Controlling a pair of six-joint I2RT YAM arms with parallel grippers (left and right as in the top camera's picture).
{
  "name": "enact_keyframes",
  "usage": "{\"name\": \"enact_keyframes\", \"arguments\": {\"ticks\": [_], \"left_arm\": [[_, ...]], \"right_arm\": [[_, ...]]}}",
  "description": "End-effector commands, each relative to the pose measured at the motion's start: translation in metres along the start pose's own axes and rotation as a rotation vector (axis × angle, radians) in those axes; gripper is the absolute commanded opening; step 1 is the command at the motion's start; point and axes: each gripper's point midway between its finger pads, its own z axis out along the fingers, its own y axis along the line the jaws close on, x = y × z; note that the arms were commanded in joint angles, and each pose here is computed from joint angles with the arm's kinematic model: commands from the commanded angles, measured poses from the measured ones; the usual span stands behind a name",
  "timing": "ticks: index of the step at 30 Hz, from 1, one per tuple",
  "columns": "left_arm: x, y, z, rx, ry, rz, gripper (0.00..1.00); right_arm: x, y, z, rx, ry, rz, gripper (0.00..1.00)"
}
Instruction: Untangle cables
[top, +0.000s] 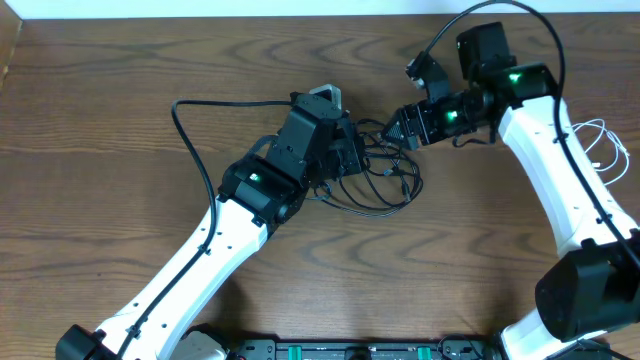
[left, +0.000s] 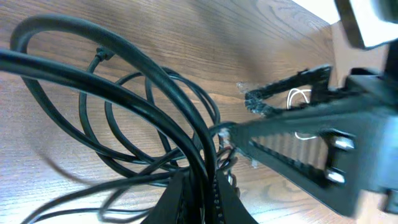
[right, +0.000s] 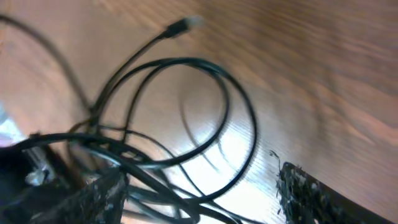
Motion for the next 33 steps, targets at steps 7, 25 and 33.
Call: {"name": "enact_keyframes", "arguments": {"ticks": [7,25,33], "left_arm": [[-0.01,-0.012,-0.006,0.032,-0.026,-0.002,0.08],[-0.019,-0.02,-0.012,0.067,-0.063,-0.042,0.08],[-0.032,-0.039,-0.043,0.144,-0.137,-0.027,0.08]], "right_arm": [[0.013,-0.008,0.029,0.049,0.026,0.073,0.72],[0.006,-0.006,0.044,0.111,-0.011,0.076,0.23],[0.008,-0.026,0.053,0.168,-0.043,0.141,0.01]]}}
